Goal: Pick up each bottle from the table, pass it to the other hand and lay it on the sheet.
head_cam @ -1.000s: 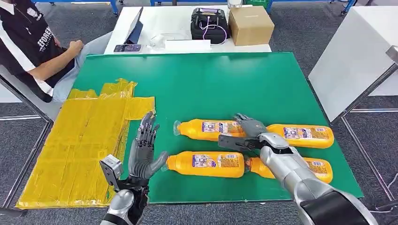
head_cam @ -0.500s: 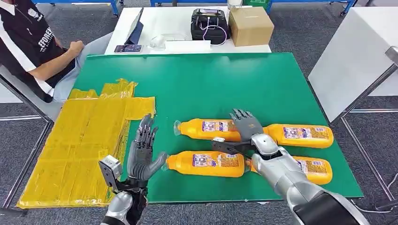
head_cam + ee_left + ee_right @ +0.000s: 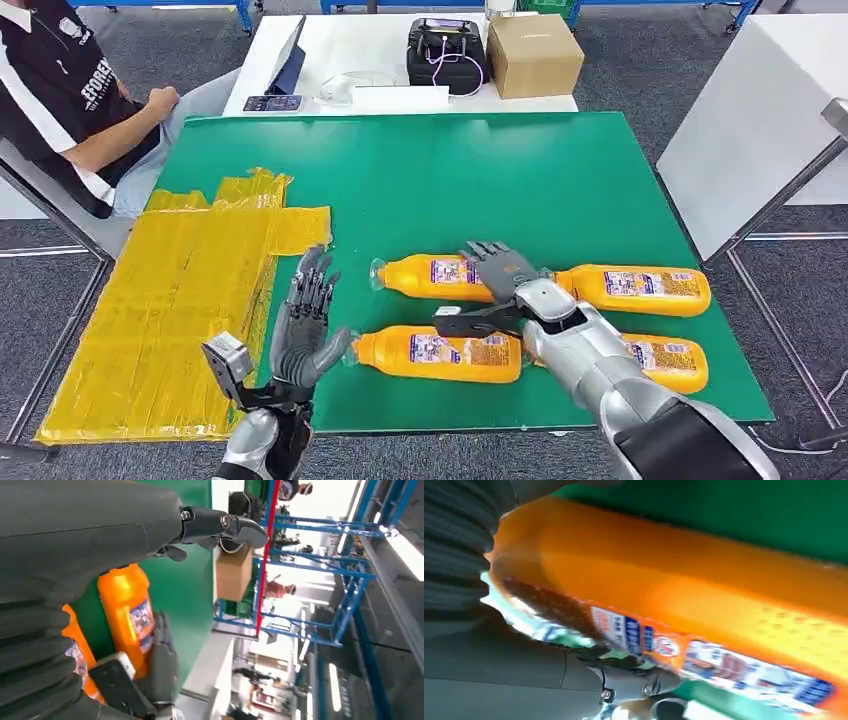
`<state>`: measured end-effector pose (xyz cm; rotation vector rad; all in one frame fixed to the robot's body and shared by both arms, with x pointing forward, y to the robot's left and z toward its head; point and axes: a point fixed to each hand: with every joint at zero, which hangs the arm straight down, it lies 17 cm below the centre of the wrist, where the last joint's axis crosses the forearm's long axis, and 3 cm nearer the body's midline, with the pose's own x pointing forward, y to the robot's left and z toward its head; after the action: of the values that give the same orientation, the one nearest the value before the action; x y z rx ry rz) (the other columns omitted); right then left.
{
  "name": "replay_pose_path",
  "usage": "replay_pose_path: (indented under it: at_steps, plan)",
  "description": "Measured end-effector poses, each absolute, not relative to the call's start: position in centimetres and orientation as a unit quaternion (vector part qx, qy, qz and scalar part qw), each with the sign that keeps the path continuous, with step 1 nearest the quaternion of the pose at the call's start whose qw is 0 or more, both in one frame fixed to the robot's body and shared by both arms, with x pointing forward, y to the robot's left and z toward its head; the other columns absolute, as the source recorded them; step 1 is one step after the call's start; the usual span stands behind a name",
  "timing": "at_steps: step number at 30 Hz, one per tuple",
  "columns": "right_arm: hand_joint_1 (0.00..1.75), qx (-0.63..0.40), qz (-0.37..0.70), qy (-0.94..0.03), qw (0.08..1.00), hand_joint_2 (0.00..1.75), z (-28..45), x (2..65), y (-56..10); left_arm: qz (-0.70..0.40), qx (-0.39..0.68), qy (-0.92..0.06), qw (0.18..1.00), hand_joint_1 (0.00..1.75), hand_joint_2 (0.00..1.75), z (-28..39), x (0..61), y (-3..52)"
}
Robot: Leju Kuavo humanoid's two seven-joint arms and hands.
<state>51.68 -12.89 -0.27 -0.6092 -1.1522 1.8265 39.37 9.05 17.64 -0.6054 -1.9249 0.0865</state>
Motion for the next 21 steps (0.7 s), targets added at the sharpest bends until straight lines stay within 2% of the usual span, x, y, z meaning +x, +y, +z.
replay_pose_path:
  at_steps: [9, 14, 15, 16, 17, 18, 19, 21]
  plan:
    - [0.00, -0.196, 0.736, -0.470, 0.446, 1.75, -0.5, 50.9, -12.4, 0.034, -0.267, -0.806, 0.527, 0.00, 1.75, 17.9, 39.3, 8.5]
    - [0.00, -0.105, 0.713, -0.485, 0.496, 1.75, -0.7, 49.4, -11.6, 0.033, -0.283, -0.805, 0.521, 0.00, 1.75, 18.3, 39.3, 7.8]
    - [0.07, -0.101, 0.709, -0.484, 0.502, 1.75, -0.7, 49.4, -11.8, 0.033, -0.285, -0.804, 0.520, 0.00, 1.75, 18.3, 39.4, 7.7]
    - [0.37, -0.100, 0.707, -0.483, 0.508, 1.75, -0.7, 49.5, -12.0, 0.033, -0.287, -0.804, 0.520, 0.00, 1.75, 18.3, 39.4, 7.5]
    - [0.93, -0.102, 0.705, -0.479, 0.513, 1.75, -0.8, 49.6, -12.2, 0.034, -0.288, -0.803, 0.520, 0.00, 1.75, 18.3, 39.4, 7.5]
    - [1.33, -0.110, 0.705, -0.471, 0.518, 1.75, -0.9, 49.8, -12.7, 0.033, -0.288, -0.803, 0.520, 0.00, 1.75, 18.2, 39.5, 7.4]
    - [1.41, -0.129, 0.708, -0.456, 0.524, 1.75, -1.3, 50.1, -13.5, 0.034, -0.287, -0.802, 0.522, 0.00, 1.75, 18.1, 39.5, 7.4]
    - [1.43, -0.166, 0.711, -0.433, 0.529, 1.75, -1.5, 50.8, -14.7, 0.035, -0.287, -0.801, 0.524, 0.00, 1.75, 17.9, 39.5, 7.4]
